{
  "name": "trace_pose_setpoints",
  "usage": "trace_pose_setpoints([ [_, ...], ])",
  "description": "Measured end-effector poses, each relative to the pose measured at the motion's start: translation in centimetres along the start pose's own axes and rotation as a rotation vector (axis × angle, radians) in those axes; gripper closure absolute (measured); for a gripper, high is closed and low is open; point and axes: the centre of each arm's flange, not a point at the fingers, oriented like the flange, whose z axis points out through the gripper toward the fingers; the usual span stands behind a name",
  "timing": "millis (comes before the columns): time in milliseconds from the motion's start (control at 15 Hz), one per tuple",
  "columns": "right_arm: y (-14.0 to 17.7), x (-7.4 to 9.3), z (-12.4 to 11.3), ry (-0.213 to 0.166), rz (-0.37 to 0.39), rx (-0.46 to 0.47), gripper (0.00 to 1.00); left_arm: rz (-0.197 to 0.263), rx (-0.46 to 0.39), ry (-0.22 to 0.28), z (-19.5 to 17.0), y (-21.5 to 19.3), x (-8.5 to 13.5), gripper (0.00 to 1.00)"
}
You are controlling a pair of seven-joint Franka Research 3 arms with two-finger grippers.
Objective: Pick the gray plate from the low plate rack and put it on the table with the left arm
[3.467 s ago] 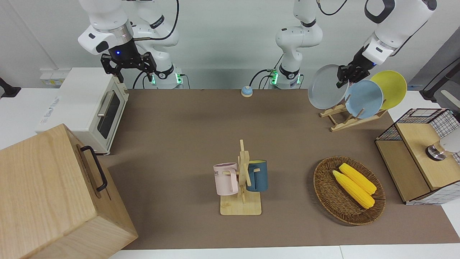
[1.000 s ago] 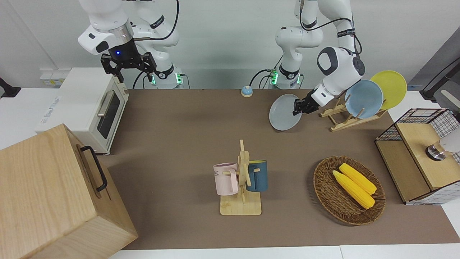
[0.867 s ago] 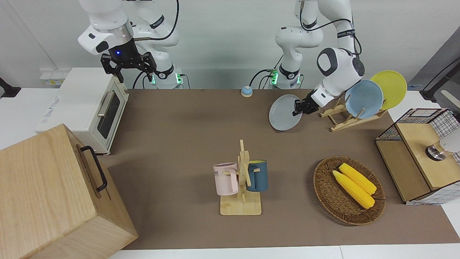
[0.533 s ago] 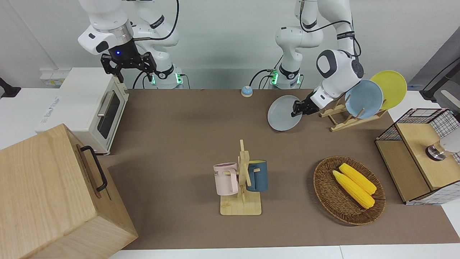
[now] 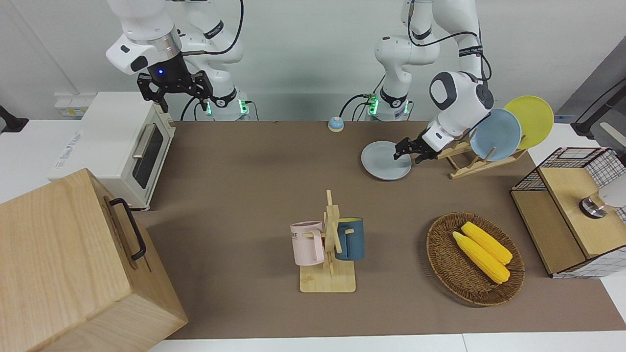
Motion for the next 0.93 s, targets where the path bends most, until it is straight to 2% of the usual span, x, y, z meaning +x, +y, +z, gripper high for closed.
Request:
trace_pose_setpoints([
  [200, 0.0, 0.0, 0.0, 0.0, 0.0, 0.0, 0.01, 0.008, 0.008, 0.015, -0.7, 0.0, 0.4, 0.0],
  [667, 0.0, 0.0, 0.0, 0.0, 0.0, 0.0, 0.01, 0.138, 0.166, 0.078, -5.7, 0.8, 2.9, 0.01],
  [933, 0.0, 0.0, 0.0, 0.0, 0.0, 0.0, 0.01, 0.187, 0.221, 0.078, -9.2, 1.9, 3.9, 0.0],
])
